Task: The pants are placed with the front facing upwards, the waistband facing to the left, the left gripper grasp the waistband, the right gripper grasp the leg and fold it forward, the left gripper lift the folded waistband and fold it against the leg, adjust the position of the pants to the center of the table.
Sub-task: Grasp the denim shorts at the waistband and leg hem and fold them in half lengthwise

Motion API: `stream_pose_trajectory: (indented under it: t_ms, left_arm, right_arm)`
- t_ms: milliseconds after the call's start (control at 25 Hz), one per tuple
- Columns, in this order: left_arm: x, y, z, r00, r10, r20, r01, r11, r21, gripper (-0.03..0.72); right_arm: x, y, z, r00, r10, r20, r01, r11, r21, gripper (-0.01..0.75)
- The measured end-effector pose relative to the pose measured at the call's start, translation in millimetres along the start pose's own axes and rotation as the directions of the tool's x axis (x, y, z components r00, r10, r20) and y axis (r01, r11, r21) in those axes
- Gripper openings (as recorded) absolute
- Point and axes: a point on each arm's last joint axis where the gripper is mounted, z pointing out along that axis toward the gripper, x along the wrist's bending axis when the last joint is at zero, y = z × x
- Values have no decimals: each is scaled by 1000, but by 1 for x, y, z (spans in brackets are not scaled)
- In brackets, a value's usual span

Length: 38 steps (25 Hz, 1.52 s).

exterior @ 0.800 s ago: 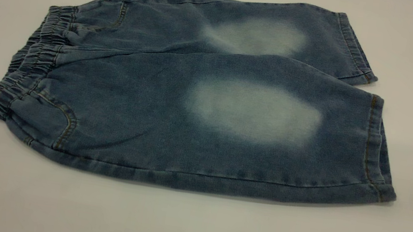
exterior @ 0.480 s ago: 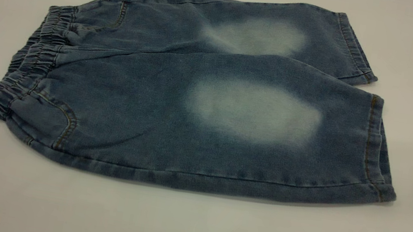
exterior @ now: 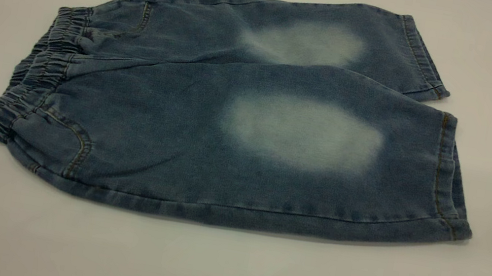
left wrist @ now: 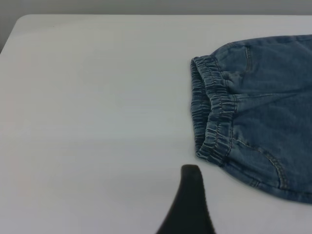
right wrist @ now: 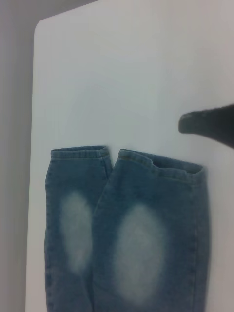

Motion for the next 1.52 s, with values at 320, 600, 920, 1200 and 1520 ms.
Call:
stream_pose_trajectory:
  t_ms: [320, 600, 920, 1200, 1520]
  left_arm:
    - [0, 0, 0, 1000, 0, 0, 0, 1000, 0, 561]
    - [0, 0, 0, 1000, 0, 0, 0, 1000, 0, 561]
    - [0, 0, 0, 1000, 0, 0, 0, 1000, 0, 561]
    - [0, 0, 0, 1000, 1, 1, -1, 1000, 0, 561]
    - [0, 0, 0, 1000, -8, 0, 8, 1000, -1, 561]
  right_arm:
    - [0, 0, 0, 1000, 0, 0, 0, 1000, 0, 509]
    - [0, 0, 0, 1000, 0, -1, 0, 1000, 0, 509]
    - [0, 0, 0, 1000, 3, -5, -3, 1000, 0, 509]
    - [0, 0, 0, 1000, 3, -5, -3, 1000, 0, 509]
    - [0, 0, 0, 1000, 9, -5, -9, 1000, 0, 509]
